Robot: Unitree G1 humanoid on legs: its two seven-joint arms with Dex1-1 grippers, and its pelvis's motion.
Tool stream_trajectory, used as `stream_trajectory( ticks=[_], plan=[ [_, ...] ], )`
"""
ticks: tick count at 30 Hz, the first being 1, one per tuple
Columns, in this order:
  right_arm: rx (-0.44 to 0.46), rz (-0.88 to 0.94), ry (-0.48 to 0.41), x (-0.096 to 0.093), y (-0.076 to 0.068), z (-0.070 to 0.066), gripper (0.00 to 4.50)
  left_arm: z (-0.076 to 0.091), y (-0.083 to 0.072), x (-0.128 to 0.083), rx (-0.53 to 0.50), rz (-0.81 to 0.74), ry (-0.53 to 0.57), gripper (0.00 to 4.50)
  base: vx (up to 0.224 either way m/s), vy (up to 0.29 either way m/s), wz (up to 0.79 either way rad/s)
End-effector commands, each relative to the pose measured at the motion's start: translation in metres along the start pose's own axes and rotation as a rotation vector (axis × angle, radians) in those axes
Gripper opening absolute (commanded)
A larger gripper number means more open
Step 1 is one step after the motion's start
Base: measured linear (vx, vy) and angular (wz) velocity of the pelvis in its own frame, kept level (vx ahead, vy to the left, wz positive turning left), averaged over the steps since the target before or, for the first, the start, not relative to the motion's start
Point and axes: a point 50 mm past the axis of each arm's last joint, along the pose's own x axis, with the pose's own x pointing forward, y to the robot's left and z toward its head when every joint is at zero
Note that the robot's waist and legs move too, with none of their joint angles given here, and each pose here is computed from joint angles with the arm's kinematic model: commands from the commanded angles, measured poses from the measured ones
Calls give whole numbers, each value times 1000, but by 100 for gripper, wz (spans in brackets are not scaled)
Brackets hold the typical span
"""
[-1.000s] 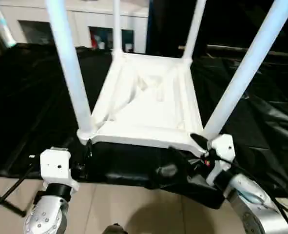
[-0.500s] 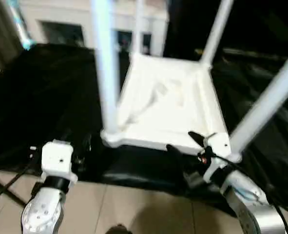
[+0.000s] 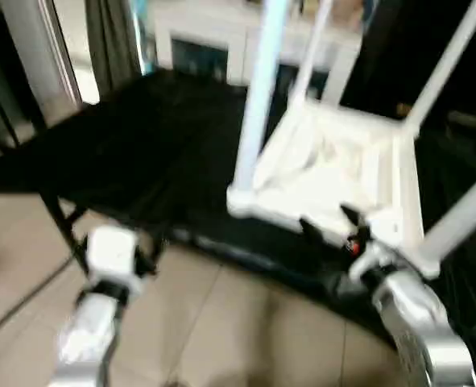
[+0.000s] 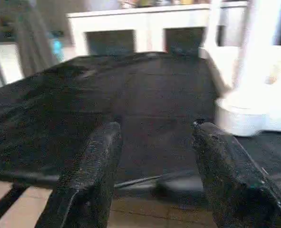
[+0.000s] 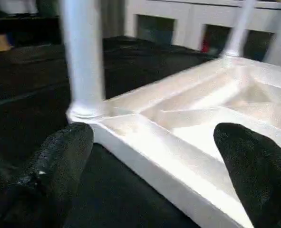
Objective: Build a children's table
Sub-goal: Flip table
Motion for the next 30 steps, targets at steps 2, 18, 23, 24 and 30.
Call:
stream_trajectory(
  ticks=[2,18,23,24,30],
  plan=[
    [-13,-8,2,5,0,2,450,12,-6,10,8,-17,-24,267,-59,-73,9],
    [44,-126,-13,-3,-2,-2,450,27,-14,25,42,-13,-53,267,0,53,-33],
    [39,-143,-14,-4,-3,-2,450,29,-14,27,12,-1,-63,267,-10,-13,-44],
    [33,-136,-10,-3,-3,-2,450,29,-14,27,0,3,-62,267,-24,-211,-40],
    [17,-70,-5,1,2,0,450,26,-9,23,-20,70,-43,267,-76,-153,-11]
  ],
)
